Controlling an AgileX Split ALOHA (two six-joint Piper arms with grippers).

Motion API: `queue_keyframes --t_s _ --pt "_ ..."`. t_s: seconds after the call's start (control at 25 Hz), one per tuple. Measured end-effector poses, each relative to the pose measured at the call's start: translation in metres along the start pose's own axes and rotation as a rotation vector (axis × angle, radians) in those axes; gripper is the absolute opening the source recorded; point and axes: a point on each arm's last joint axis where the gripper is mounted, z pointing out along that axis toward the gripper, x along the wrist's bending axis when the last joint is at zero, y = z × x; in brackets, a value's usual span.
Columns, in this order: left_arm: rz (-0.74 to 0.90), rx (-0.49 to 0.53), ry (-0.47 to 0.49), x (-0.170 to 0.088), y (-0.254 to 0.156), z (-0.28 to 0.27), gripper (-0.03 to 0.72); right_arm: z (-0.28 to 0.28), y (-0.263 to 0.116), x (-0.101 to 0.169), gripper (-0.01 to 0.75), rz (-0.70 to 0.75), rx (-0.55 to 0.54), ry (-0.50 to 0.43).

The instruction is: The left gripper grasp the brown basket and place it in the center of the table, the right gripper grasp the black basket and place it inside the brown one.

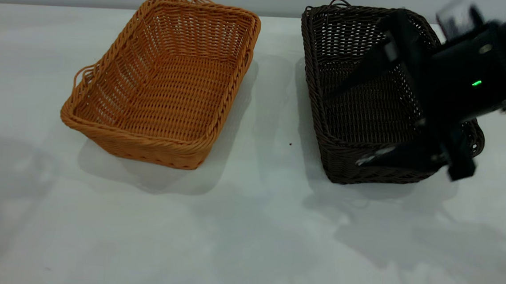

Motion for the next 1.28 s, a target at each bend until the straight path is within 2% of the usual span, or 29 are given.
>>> queue_keyframes --t_s 0.24,0.36,0.64,0.76,1.0,1.28 --pt "-0.001 0.013 -0.001 0.0 0.0 0.007 0.499 0.025 0.026 -0.02 0.582 0.258 -0.114 -0.111" --pt "-0.002 0.013 -0.001 0.001 0.003 0.011 0.499 0.031 0.039 -0.019 0.582 0.322 -0.182 -0.13" --pt "-0.007 0.082 -0.01 0.002 0.006 0.038 0.499 0.029 0.059 -0.017 0.582 0.442 -0.377 -0.164" --pt "-0.009 0.105 -0.013 0.004 0.021 0.06 0.499 0.027 0.063 -0.02 0.571 0.455 -0.434 -0.186" --pt "-0.058 0.186 -0.063 0.003 0.04 0.127 0.499 0.026 0.065 -0.022 0.552 0.459 -0.452 -0.194" --pt "0.033 0.287 -0.16 -0.031 0.04 0.216 0.499 0.026 0.065 -0.023 0.552 0.423 -0.453 -0.207"
